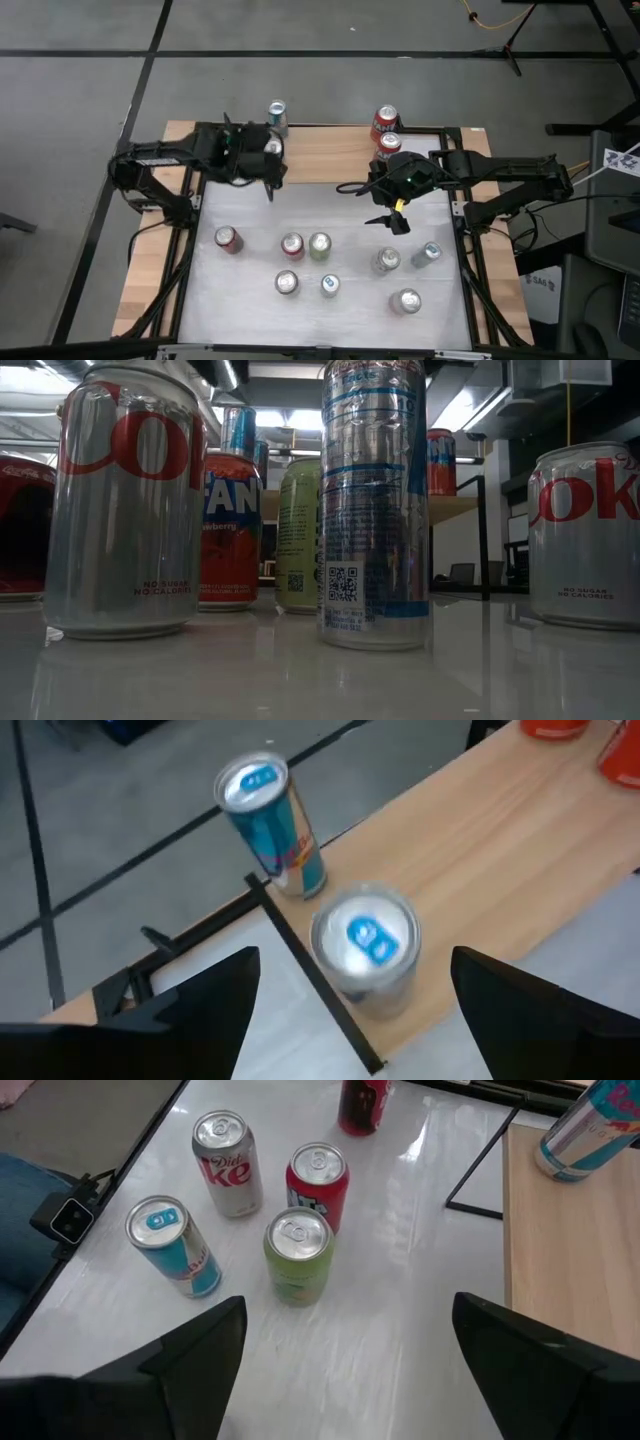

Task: Sort soda cans
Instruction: Put the bottom left blue soda can on the shelf aligned with the blue soda can

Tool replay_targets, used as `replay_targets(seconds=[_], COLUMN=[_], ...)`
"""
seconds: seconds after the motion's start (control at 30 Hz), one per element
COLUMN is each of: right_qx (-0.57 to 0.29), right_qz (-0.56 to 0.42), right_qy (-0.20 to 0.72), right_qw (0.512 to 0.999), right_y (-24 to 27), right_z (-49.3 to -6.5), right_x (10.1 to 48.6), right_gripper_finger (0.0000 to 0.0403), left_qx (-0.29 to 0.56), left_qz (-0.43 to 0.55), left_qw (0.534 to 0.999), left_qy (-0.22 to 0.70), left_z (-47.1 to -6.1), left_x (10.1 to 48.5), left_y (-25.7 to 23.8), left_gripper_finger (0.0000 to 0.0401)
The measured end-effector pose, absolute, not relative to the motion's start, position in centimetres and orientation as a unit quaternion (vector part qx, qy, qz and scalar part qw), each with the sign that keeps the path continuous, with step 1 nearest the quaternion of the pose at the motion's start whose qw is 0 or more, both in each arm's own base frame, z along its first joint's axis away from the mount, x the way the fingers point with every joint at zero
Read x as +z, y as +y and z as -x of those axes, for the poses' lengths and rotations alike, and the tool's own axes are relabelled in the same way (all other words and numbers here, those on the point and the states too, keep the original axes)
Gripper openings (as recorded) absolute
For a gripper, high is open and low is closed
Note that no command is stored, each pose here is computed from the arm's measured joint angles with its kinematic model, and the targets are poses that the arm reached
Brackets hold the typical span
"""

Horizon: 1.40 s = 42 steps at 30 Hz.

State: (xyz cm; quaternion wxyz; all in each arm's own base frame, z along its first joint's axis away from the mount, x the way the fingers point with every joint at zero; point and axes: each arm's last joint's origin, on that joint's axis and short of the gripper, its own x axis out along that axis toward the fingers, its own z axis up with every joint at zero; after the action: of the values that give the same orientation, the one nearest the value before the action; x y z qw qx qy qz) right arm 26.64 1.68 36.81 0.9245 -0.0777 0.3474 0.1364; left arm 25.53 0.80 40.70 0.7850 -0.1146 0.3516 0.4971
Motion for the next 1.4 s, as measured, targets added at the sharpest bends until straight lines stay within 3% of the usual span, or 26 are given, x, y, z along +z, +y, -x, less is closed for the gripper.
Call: replay_targets(seconds=[0.4,0.67,1.4], right_qx=[0.137,0.137,0.137], right_qz=[0.077,0.077,0.077], right_qy=[0.348,0.347,0.347], right_qw=[0.924,0.924,0.924], right_y=[1.7,1.7,1.7], right_z=[-26.6,-26.6,-26.6], right_x=[36.8,36.8,36.8], right_gripper_finger=[0.0344,0.0344,0.0344], left_qx=[0.477,0.494,0.515], left_qz=[0.105,0.12,0.122], left_qw=[0.808,0.806,0.809], left_qy=[0.328,0.305,0.256], left_z=[-23.5,-23.7,-25.6], left_x=[33.3,29.7,29.3], left_y=[-3.3,-2.3,1.2], left_gripper_finger=[0.0318,0.0318,0.0318])
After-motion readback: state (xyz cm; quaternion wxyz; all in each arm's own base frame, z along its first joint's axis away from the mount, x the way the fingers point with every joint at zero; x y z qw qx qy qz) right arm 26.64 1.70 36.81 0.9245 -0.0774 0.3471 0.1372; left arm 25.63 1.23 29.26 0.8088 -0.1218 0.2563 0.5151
